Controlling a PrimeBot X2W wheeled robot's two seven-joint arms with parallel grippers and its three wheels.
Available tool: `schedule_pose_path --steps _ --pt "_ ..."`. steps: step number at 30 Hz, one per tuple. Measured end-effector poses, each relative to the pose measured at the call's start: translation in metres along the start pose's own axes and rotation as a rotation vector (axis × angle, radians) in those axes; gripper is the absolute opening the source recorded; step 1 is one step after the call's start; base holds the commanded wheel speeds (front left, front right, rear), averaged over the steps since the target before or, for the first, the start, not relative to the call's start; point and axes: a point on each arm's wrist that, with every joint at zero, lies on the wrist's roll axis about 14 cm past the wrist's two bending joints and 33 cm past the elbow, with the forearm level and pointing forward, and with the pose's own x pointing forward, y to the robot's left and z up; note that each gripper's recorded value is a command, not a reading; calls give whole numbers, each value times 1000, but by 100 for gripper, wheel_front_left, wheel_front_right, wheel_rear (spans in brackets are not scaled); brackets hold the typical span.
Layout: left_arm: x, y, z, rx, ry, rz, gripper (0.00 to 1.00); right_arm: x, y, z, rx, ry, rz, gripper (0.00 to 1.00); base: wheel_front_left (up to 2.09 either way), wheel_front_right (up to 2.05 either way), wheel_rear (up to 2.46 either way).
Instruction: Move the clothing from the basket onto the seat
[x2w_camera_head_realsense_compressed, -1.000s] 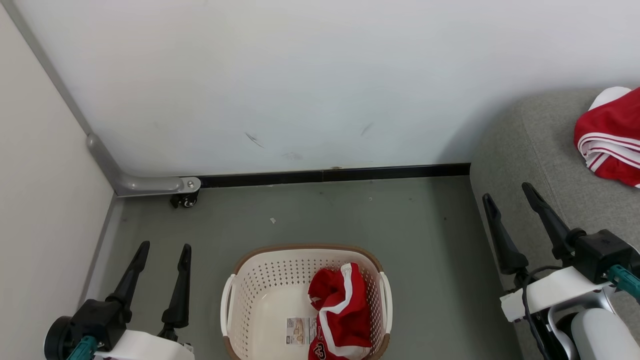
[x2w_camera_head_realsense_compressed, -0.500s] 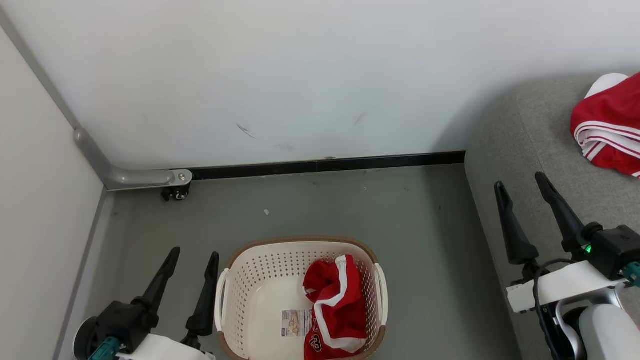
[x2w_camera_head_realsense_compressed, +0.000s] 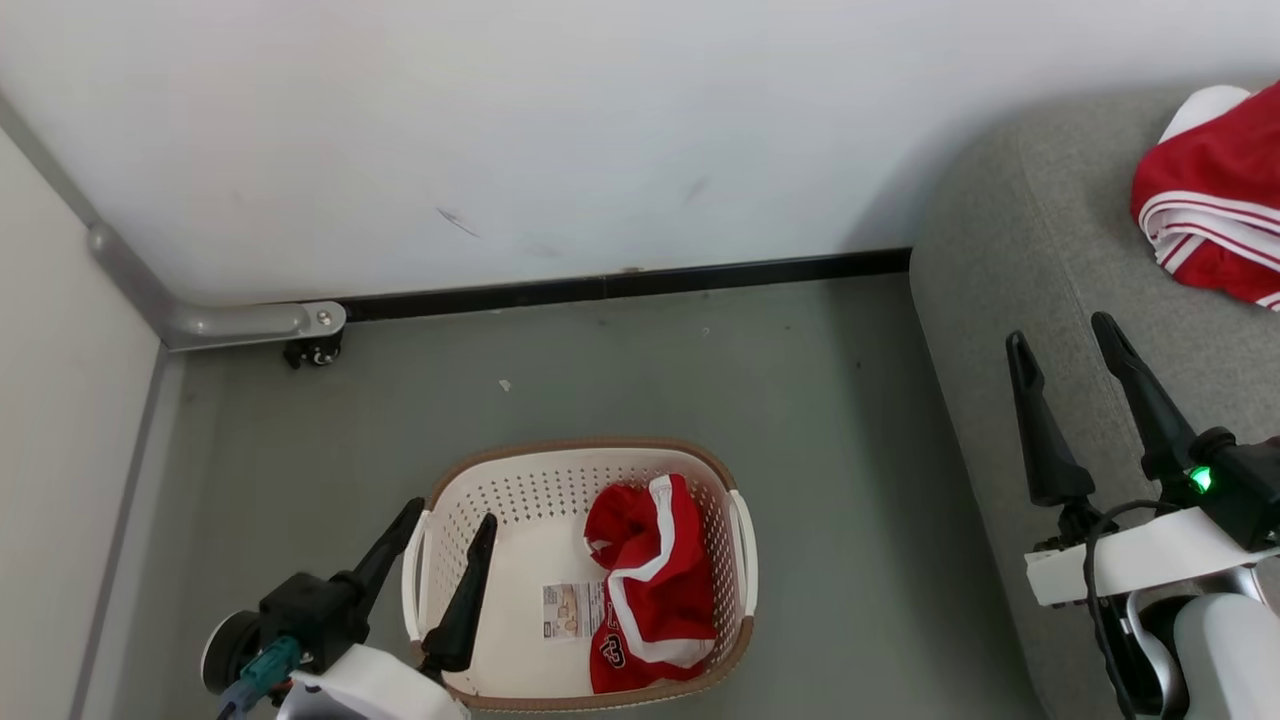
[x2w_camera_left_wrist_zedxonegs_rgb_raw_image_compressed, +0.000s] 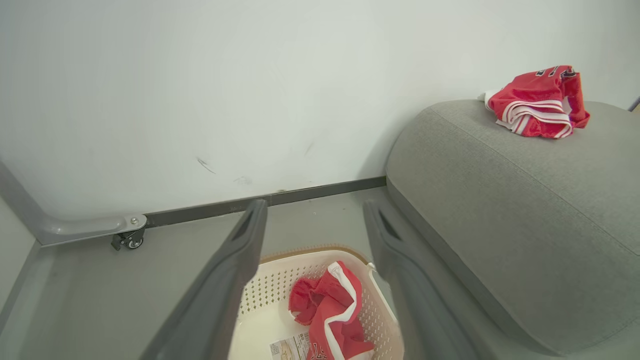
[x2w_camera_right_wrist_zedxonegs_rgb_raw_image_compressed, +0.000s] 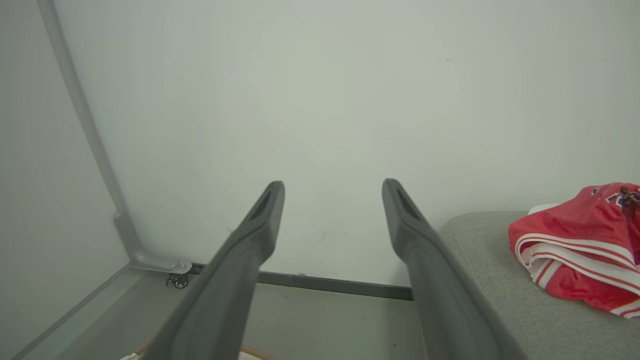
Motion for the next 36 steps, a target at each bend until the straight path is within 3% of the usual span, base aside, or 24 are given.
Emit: schedule_pose_path --steps 17,36 --pt "41 -20 -67 -24 255 -120 100 39 -1 -2 -19 -50 27 100 0 0 0" --pt "79 -33 -160 -55 529 -215 100 76 -3 -48 -22 -10 46 100 0 0 0"
